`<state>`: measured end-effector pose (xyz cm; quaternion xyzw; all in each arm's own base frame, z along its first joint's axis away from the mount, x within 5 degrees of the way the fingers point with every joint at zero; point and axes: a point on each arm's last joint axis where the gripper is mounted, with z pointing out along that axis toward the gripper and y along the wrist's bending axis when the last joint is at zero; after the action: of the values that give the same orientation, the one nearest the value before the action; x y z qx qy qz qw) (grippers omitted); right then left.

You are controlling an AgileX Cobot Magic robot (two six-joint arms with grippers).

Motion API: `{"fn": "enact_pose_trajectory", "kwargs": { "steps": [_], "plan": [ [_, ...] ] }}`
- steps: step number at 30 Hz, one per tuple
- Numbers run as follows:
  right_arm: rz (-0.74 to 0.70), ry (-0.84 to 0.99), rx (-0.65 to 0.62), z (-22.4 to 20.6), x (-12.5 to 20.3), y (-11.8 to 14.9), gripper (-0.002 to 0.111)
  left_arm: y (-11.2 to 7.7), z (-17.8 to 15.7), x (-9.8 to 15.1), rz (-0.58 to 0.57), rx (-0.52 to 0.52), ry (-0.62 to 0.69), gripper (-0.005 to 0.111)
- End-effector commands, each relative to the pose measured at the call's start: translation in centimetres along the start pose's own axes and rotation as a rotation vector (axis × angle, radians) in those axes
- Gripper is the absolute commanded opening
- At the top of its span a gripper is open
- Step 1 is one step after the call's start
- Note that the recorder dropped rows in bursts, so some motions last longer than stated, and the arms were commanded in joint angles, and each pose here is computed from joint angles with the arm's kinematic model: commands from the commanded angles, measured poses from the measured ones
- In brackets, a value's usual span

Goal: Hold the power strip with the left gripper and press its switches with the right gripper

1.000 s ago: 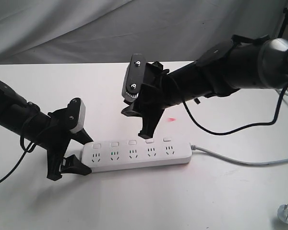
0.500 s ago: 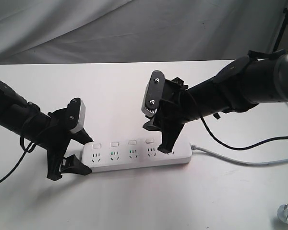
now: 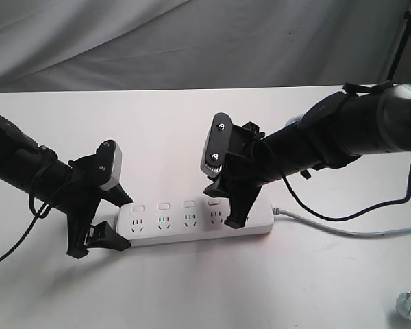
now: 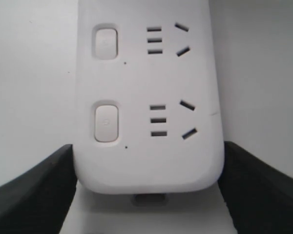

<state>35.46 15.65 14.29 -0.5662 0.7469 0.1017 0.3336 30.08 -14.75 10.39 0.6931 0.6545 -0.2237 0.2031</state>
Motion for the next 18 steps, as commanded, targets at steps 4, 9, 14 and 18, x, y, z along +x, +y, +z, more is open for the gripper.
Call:
{"fn": "enact_pose_trajectory", "kwargs": {
  "steps": [4, 9, 14, 18],
  "plan": [
    [-0.015, 0.019, 0.011, 0.5, 0.5, 0.0, 0.027, -0.2, 0.1, -0.1, 0.008, 0.010, -0.001, 0.055],
    [-0.020, 0.021, 0.005, 1.0, 0.8, 0.1, 0.027, -0.2, 0.1, -0.1, 0.008, 0.010, -0.001, 0.055],
    [-0.019, 0.031, 0.003, 1.3, 1.1, 0.2, 0.027, -0.2, 0.1, -0.1, 0.008, 0.010, -0.001, 0.055],
    [-0.027, 0.032, 0.005, 1.3, 1.1, 0.1, 0.027, -0.2, 0.1, -0.1, 0.008, 0.010, -0.001, 0.055]
  ]
}}
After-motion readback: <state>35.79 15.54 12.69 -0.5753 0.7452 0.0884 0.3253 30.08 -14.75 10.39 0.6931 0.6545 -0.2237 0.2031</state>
